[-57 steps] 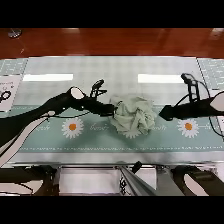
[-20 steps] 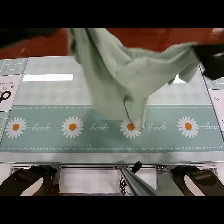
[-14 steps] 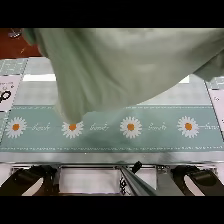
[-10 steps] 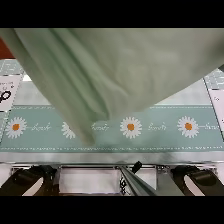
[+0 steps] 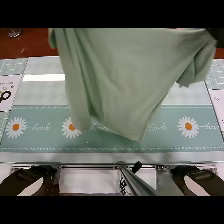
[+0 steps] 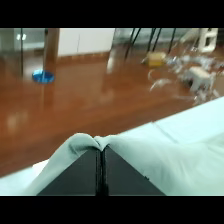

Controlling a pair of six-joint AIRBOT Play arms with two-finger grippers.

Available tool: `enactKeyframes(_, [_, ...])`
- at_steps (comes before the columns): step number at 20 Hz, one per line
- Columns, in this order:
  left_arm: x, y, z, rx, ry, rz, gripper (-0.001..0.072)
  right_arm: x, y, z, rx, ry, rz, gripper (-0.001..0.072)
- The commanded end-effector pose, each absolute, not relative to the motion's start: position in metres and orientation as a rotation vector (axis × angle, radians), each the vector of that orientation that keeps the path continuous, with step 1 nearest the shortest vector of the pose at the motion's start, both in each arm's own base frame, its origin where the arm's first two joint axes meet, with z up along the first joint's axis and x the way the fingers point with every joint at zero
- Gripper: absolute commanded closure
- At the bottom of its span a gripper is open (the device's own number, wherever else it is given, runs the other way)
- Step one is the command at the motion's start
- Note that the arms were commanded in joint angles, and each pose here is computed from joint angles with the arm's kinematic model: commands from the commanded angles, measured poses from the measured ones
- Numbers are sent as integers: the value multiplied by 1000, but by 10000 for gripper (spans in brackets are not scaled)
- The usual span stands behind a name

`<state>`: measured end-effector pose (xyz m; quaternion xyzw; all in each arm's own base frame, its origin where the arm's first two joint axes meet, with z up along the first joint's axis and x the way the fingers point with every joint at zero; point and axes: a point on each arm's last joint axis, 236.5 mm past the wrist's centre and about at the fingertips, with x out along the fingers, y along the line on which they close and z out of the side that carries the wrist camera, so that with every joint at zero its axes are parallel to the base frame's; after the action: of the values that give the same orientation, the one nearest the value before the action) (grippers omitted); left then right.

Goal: Fold the shirts.

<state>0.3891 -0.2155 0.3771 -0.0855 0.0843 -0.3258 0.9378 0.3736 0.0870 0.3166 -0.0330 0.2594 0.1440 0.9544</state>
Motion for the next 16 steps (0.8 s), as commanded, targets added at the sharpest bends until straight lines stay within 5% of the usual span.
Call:
enactKeyframes(1, [457, -232, 279, -155, 373, -624, 692, 445, 80, 250, -117, 636, 234, 688])
enactKeyframes(9, [483, -260, 71, -287, 936, -573, 686, 513, 80, 90, -179, 927, 217, 687])
enactKeyframes(10, [481, -260, 68, -285, 950, -573, 619, 515, 76, 81, -204, 944, 207, 687])
enactKeyframes(11, [481, -257, 70, -287, 952, -572, 429, 516, 72, 77, -229, 951, 201, 687])
enactKeyframes(12, [478, -253, 74, -326, 970, -553, 112, 517, 67, 76, -256, 950, 188, 687])
enactKeyframes(13, [471, -245, 81, -364, 1012, -536, 45, 519, 61, 77, -277, 947, 174, 687])
enactKeyframes(16, [423, -219, 91, -330, 1185, -567, 45, 520, 48, 77, -261, 951, 146, 687])
